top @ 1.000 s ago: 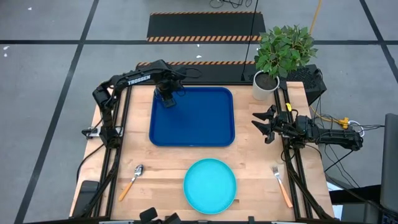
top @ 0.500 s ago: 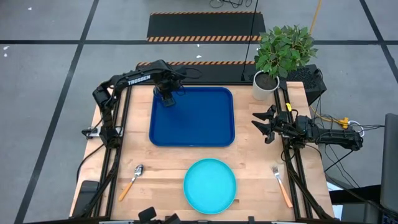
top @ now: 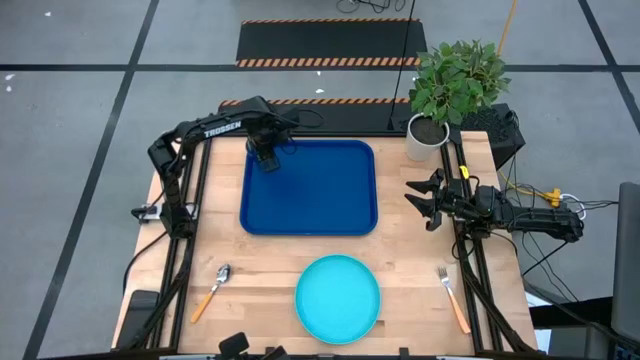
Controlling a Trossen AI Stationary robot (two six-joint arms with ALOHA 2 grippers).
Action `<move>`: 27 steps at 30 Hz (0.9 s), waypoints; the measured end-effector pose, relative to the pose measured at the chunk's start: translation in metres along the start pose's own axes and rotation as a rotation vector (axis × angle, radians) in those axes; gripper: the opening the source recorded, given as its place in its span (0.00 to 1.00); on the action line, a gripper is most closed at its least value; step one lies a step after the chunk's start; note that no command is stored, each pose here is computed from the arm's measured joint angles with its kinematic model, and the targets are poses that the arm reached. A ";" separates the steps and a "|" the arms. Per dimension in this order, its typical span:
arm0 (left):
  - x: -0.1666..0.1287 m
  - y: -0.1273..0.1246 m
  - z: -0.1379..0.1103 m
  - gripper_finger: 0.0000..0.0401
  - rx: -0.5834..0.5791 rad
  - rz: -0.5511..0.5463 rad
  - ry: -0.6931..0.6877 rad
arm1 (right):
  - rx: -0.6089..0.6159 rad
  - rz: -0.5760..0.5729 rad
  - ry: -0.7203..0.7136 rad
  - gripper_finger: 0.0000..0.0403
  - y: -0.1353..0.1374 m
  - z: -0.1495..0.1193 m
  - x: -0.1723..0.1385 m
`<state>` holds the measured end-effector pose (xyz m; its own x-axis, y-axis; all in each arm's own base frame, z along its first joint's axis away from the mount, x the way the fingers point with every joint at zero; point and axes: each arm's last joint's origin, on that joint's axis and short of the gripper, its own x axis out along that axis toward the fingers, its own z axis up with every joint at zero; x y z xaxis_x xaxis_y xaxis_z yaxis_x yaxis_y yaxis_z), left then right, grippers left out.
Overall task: Pick and place plate/cup/fork/spoon on tray
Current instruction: Put the blue glass on the top left of the serving tray, then adjust the serving tray on the table
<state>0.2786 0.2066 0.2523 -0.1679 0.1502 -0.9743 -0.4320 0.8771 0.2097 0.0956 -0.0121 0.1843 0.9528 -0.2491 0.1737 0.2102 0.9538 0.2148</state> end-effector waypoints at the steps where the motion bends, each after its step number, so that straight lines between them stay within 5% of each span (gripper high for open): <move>1: -0.003 0.001 -0.001 0.36 -0.003 0.002 -0.010 | 0.003 0.000 -0.001 0.45 0.000 0.000 0.000; 14: -0.051 0.002 -0.016 0.36 -0.053 -0.031 -0.171 | 0.004 0.002 -0.004 0.45 0.000 0.001 0.000; 20: -0.062 -0.033 -0.015 0.36 0.022 -0.154 -0.220 | 0.004 0.003 -0.004 0.45 0.000 0.000 0.000; 27: -0.076 -0.092 -0.014 0.36 0.149 -0.170 -0.289 | 0.004 0.002 -0.004 0.45 0.000 0.000 0.000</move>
<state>0.3189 0.1081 0.3082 0.1618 0.1004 -0.9817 -0.2945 0.9544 0.0490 0.0955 -0.0121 0.1847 0.9524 -0.2476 0.1777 0.2071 0.9536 0.2185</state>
